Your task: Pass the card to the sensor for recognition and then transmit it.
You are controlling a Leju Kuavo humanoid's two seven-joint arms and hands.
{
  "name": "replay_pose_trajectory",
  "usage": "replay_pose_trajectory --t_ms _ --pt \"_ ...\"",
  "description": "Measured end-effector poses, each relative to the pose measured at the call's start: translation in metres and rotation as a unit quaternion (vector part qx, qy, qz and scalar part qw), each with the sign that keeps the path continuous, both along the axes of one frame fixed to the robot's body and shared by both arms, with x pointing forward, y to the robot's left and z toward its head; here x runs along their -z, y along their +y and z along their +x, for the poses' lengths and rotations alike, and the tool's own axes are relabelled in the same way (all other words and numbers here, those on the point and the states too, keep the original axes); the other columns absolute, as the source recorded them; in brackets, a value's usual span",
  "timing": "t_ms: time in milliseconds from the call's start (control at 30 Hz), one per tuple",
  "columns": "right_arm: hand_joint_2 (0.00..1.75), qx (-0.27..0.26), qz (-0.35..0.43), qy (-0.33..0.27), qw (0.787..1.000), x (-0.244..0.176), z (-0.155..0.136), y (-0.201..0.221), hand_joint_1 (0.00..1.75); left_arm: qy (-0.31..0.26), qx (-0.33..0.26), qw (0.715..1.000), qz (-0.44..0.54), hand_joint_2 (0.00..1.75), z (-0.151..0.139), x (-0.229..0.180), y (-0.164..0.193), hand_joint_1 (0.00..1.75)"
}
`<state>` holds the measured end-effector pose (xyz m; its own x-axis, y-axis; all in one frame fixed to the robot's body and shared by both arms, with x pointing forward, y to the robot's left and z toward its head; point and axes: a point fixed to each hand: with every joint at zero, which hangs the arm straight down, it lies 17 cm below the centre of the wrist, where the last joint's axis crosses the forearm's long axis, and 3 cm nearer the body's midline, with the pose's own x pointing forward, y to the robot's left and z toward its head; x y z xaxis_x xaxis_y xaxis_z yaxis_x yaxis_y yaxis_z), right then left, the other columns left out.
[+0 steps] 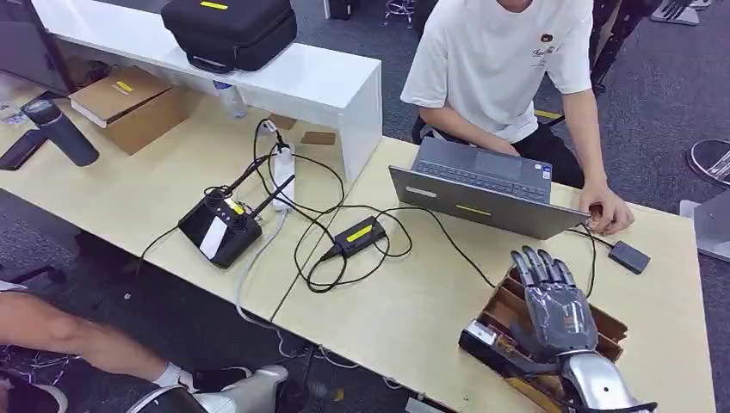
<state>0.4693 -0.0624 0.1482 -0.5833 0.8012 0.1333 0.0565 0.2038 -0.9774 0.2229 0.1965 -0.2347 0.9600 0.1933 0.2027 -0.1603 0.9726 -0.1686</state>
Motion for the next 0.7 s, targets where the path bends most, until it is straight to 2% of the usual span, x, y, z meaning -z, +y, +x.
replay_pose_trajectory --t_ms 700 --pt "1.75 0.031 0.005 -0.016 0.999 -0.023 0.029 -0.005 0.00 0.000 0.013 1.000 -0.002 1.75 0.002 -0.002 -0.007 0.00"
